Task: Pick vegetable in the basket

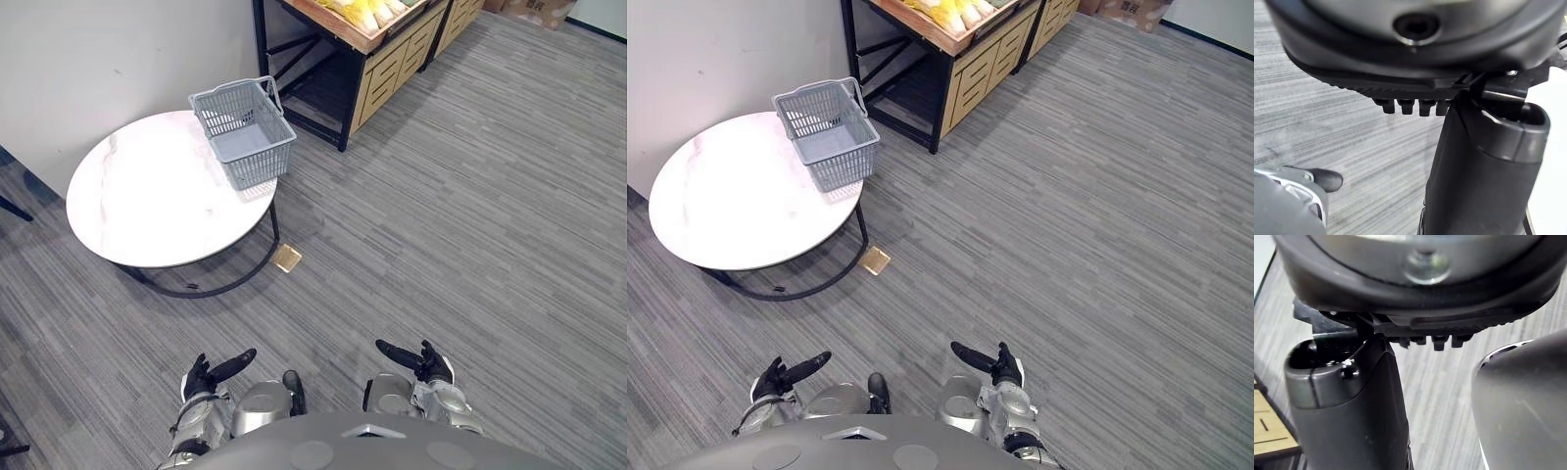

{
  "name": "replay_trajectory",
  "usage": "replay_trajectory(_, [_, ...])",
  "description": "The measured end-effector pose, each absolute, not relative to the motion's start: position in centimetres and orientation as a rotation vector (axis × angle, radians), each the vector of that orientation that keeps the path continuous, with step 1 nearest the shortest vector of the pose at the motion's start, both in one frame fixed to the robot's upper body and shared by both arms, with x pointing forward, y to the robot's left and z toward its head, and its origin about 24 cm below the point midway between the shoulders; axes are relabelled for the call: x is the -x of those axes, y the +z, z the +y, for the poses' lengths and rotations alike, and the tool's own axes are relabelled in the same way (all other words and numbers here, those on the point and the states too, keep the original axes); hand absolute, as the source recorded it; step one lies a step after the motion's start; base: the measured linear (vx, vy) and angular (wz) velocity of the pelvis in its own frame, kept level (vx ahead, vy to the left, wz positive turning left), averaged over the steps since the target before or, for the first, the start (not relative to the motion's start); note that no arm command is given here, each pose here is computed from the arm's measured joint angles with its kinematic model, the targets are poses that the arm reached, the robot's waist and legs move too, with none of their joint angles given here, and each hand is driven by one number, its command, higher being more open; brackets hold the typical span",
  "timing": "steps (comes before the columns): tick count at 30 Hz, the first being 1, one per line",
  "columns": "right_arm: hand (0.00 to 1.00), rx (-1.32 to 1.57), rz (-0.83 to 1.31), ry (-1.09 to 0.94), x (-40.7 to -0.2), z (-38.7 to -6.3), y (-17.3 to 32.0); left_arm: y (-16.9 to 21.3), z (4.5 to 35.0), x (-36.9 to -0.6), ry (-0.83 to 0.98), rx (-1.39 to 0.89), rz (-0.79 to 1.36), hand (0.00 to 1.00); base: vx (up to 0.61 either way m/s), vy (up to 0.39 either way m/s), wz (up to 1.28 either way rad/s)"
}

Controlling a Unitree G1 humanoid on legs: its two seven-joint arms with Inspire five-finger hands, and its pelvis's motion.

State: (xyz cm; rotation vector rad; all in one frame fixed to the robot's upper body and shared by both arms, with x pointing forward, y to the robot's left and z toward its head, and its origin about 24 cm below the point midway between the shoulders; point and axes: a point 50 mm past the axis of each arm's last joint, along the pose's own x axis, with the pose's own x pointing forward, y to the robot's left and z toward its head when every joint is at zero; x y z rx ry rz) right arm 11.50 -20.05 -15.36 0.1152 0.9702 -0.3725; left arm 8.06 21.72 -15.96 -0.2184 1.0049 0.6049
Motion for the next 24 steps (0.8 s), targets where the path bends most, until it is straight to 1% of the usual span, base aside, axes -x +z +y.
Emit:
replay_trajectory(5, [1.00, -0.131, 0.962, -0.396, -11.6, -20.3, -15.3, -16.4, 21.4, -6.1, 0.659, 0.245, 1.057, 1.00, 0.28, -0.097, 0.18])
replay_trajectory(9, [1.00, -0.135, 0.949, -0.417, -11.6, -20.4, -15.1, -16.5, 21.3, -5.7, 0.721, 0.289, 1.054, 1.00, 0.35, -0.213, 0.31])
replay_trajectory(12, [1.00, -0.141, 0.940, -0.425, -11.2, -20.4, -15.0, -16.4, 21.3, -6.1, 0.725, 0.289, 1.041, 1.00, 0.52, -0.398, 0.71])
replay_trajectory(13, [1.00, -0.113, 0.927, -0.423, -11.5, -21.2, -14.8, -16.6, 20.0, -6.0, 0.709, 0.315, 1.054, 1.00, 0.55, -0.427, 0.71])
replay_trajectory(15, [1.00, -0.097, 0.914, -0.416, -12.1, -21.4, -14.6, -16.6, 19.1, -6.5, 0.698, 0.346, 1.041, 1.00, 0.58, -0.437, 0.37])
replay_trajectory(18, [1.00, -0.098, 0.929, -0.414, -11.8, -21.4, -14.7, -16.5, 18.5, -7.7, 0.668, 0.356, 1.021, 1.00, 0.39, -0.319, 0.34])
replay_trajectory(21, [1.00, -0.094, 0.963, -0.407, -11.2, -21.1, -15.1, -16.2, 18.5, -8.7, 0.630, 0.350, 0.992, 1.00, 0.28, -0.227, 0.14])
replay_trajectory(24, [1.00, -0.098, 0.976, -0.416, -10.9, -21.0, -15.3, -16.1, 19.3, -8.7, 0.638, 0.332, 0.986, 1.00, 0.18, -0.149, 0.03])
